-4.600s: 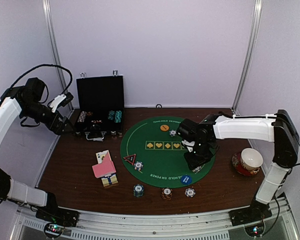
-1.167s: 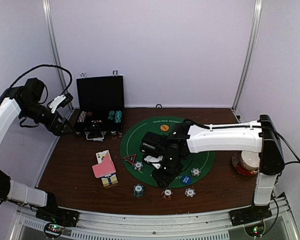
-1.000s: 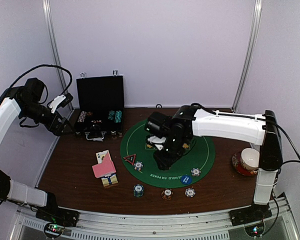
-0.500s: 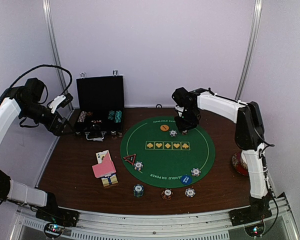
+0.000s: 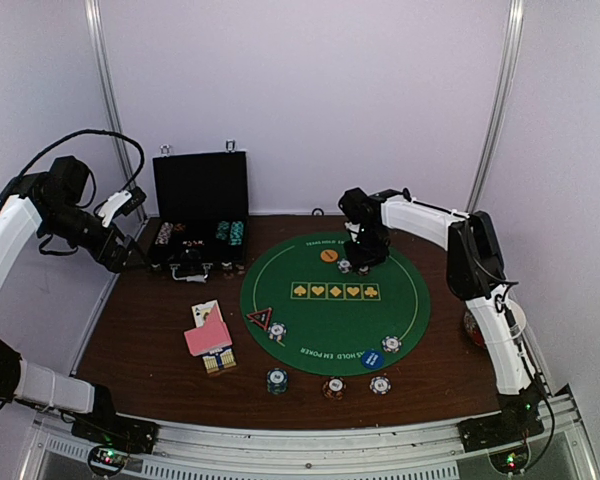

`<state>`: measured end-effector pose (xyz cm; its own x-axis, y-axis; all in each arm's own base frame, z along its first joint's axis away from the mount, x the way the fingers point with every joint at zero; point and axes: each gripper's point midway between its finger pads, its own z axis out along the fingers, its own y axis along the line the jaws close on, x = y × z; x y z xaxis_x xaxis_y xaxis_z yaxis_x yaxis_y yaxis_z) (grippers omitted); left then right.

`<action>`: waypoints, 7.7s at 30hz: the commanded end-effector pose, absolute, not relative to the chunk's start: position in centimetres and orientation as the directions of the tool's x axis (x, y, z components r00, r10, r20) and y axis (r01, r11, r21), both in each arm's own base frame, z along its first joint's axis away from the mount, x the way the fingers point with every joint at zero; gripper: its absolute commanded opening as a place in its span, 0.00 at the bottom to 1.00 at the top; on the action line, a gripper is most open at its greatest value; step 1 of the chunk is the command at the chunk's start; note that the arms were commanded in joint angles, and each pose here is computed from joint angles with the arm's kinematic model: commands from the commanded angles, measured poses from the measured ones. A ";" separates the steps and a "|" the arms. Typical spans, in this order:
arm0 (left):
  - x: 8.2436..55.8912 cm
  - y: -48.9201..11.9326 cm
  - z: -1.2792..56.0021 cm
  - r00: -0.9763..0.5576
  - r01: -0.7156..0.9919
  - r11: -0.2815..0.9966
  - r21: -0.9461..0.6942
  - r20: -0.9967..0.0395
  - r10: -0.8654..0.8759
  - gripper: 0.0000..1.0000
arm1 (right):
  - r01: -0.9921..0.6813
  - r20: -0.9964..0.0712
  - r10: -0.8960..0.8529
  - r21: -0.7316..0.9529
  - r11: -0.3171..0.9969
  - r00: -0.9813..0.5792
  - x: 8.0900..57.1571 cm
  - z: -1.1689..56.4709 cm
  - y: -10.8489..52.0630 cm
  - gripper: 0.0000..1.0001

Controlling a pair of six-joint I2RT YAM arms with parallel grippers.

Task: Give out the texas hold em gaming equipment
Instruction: Place the poker chips pile in the big blind area, then pick up the pile of poker chips from the pile of poker chips, then place the poker chips pile in the dealer area, then pick up the poker chip from the pile of poker chips.

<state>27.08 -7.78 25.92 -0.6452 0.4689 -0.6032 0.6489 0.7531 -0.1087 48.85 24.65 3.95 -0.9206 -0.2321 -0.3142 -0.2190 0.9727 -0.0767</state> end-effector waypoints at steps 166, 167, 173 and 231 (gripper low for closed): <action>26.7 -7.8 26.8 -0.613 0.670 0.738 -0.083 -0.622 0.487 0.98 | -0.749 -0.219 -0.725 0.047 0.660 -0.653 28.1 2.7 42.9 0.32; 26.7 -7.8 26.8 -0.614 0.670 0.738 -0.084 -0.621 0.487 0.98 | -0.749 -0.217 -0.725 0.047 0.661 -0.654 28.1 2.7 42.8 0.42; 26.6 -7.8 26.9 -0.612 0.670 0.738 -0.085 -0.625 0.484 0.98 | -0.744 -0.243 -0.718 0.028 0.667 -0.653 28.1 4.8 42.0 0.68; 26.4 -8.0 27.2 -0.610 0.673 0.734 -0.090 -0.629 0.482 0.98 | -0.821 -0.080 -0.817 0.040 0.570 -0.571 14.1 4.2 35.7 0.15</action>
<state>26.40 -7.91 26.59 -0.6284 0.4803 -0.6119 0.6636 0.7414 -0.0996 13.47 36.17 2.95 -0.5814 -0.8101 -0.0753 -0.8130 0.5752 0.0902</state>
